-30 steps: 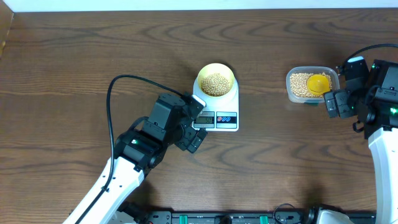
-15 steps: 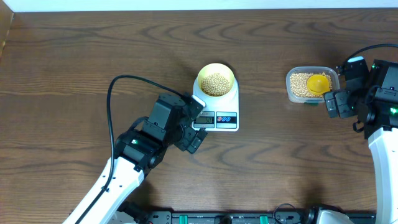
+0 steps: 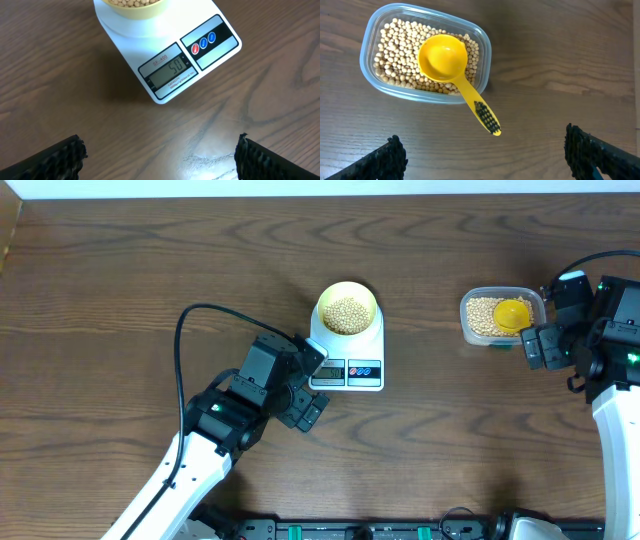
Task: Scoop item into bowl and weigh 50g on scale
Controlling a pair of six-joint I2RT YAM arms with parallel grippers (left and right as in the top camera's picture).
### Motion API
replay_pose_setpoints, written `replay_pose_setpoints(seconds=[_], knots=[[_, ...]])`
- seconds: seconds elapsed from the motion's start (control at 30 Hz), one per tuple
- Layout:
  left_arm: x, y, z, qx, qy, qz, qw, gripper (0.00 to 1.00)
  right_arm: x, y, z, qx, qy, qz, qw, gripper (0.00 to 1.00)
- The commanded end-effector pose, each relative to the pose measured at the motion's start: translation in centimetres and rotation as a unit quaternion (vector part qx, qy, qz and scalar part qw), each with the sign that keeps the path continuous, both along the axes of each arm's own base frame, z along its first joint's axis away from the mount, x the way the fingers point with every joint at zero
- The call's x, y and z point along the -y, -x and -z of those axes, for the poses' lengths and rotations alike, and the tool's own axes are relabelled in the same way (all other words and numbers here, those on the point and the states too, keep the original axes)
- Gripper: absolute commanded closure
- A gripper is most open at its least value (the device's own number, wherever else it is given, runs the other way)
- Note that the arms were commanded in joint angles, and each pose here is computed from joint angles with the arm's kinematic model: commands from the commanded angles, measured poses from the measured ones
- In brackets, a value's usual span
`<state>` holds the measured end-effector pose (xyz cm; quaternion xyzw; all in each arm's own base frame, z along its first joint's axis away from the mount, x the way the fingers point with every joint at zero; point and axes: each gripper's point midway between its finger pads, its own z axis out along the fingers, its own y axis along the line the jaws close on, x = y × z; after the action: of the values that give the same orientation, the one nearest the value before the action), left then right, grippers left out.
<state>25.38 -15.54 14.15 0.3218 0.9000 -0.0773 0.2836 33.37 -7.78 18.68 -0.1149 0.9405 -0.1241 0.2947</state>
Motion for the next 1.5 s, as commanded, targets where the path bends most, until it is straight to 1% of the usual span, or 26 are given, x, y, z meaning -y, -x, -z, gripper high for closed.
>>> replay_pose_setpoints(seconds=[0.0, 0.7, 0.8, 0.97, 1.07, 1.2, 1.47], knots=[[-0.2, 0.0, -0.1, 0.005, -0.005, -0.001, 1.000, 0.02, 0.0, 0.1, -0.4, 0.004, 0.005, -0.001, 1.000, 0.01], [-0.2, 0.0, -0.1, 0.005, -0.004, -0.001, 1.000, 0.02, 0.0, 0.1, -0.4, 0.004, 0.005, -0.001, 1.000, 0.01], [-0.1, -0.1, -0.2, 0.005, 0.004, -0.009, 1.000, 0.02, 0.0, 0.1, -0.4, 0.004, 0.005, -0.001, 1.000, 0.01], [0.4, -1.1, -1.1, 0.023, 0.028, -0.027, 0.999, 0.02, 0.0, 0.1, -0.4, 0.004, 0.005, -0.001, 1.000, 0.01], [0.6, -2.0, -1.6, 0.034, 0.047, -0.052, 0.997, 0.02, 0.0, 0.1, -0.4, 0.004, 0.005, -0.001, 1.000, 0.01], [-0.5, -3.1, -1.3, 0.031, 0.054, -0.137, 0.989, 0.02, 0.0, 0.1, -0.4, 0.004, 0.005, -0.001, 1.000, 0.01], [0.6, -5.2, 1.9, -0.016, 0.090, -0.220, 0.971, 0.02, 0.0, 0.1, -0.4, 0.004, 0.005, -0.001, 1.000, 0.01]])
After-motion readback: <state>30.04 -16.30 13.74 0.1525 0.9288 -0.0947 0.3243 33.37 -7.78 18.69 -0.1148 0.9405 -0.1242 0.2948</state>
